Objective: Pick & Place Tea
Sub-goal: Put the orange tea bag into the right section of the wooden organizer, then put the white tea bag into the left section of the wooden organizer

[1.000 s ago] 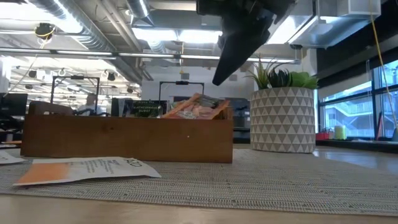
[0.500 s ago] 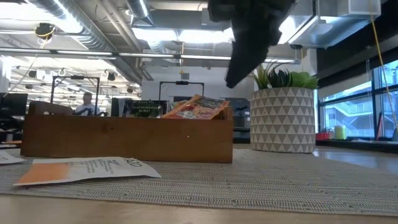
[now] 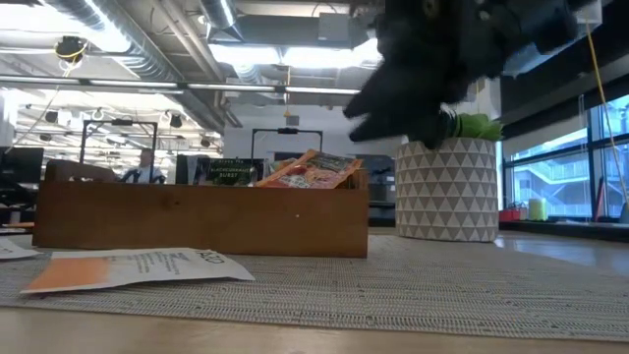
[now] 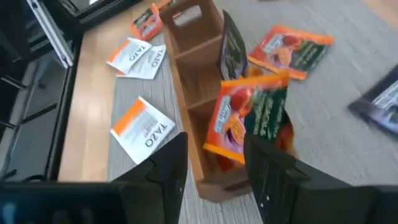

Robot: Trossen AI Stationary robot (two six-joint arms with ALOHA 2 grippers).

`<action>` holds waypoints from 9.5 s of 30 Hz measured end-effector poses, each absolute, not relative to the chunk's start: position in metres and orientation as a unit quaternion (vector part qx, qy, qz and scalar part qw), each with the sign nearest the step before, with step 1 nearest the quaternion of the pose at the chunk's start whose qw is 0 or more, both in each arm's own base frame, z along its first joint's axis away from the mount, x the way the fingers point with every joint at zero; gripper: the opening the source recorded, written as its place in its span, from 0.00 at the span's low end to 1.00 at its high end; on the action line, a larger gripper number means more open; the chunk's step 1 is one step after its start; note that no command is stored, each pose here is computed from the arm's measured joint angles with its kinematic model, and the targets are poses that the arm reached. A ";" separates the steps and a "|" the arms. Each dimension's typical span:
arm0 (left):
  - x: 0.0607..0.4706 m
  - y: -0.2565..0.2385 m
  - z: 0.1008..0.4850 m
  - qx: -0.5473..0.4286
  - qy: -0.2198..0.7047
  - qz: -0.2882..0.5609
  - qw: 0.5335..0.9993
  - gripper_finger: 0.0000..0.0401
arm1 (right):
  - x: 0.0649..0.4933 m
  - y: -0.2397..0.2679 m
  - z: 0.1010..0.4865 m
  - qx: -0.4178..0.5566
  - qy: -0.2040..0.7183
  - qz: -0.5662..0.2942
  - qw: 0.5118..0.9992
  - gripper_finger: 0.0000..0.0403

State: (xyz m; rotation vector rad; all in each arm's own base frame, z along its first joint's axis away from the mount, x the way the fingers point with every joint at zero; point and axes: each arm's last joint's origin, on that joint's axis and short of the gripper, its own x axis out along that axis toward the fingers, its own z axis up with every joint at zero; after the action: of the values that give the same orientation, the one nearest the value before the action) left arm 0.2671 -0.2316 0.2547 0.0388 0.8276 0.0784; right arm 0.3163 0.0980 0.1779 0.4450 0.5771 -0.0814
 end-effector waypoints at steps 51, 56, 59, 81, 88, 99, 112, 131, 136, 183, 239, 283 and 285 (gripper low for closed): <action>0.267 -0.231 0.255 0.024 0.400 0.039 0.916 0.21 | 0.314 0.093 0.158 0.196 0.272 -0.078 0.939 0.01; 0.267 -0.231 0.255 0.024 0.400 0.039 0.916 0.22 | 0.310 0.092 0.177 0.182 0.246 -0.062 0.950 0.01; 0.267 -0.231 0.255 0.024 0.400 0.039 0.916 0.22 | 0.308 0.092 0.184 0.169 0.248 -0.040 0.953 0.01; 0.267 -0.231 0.255 0.030 0.398 0.040 0.916 0.22 | 0.345 0.091 0.223 0.090 0.420 -0.018 0.903 0.00; 0.267 -0.231 0.255 0.031 0.398 0.040 0.916 0.22 | 0.349 0.092 0.212 0.069 0.432 -0.016 0.899 0.01; 0.267 -0.231 0.255 0.031 0.398 0.040 0.916 0.21 | 0.349 0.092 0.212 0.061 0.432 -0.012 0.900 0.13; 0.269 -0.254 0.220 -0.111 0.423 0.096 0.894 0.21 | 0.329 0.153 0.206 0.084 0.310 -0.038 0.946 0.16; 0.277 -0.268 0.153 -0.174 0.442 0.202 0.857 0.21 | 0.337 0.179 0.158 0.179 0.236 0.026 0.955 0.16; 0.279 -0.267 0.146 -0.173 0.442 0.213 0.854 0.22 | 0.352 0.184 0.146 0.191 0.240 0.055 0.950 0.19; 0.290 -0.283 0.103 -0.144 0.408 0.192 0.881 0.23 | 0.355 0.190 0.112 0.336 0.331 -0.035 0.881 0.64; 0.272 -0.278 0.205 -0.114 0.346 0.103 0.926 0.22 | 0.379 0.197 0.185 0.167 0.316 0.080 0.930 0.01; 0.173 -0.258 0.311 -0.018 0.168 0.130 0.977 0.22 | 0.473 0.093 0.190 -0.059 0.331 0.018 0.942 0.02; 0.173 -0.258 0.311 -0.019 0.168 0.130 0.977 0.22 | 0.473 0.093 0.190 -0.053 0.328 0.016 0.943 0.02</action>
State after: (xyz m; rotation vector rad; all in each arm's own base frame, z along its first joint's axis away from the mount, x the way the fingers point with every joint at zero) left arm 0.1733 -0.2581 0.3113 -0.0388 0.3389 0.2627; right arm 0.4731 0.0930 0.1903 -0.1080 0.6694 0.0332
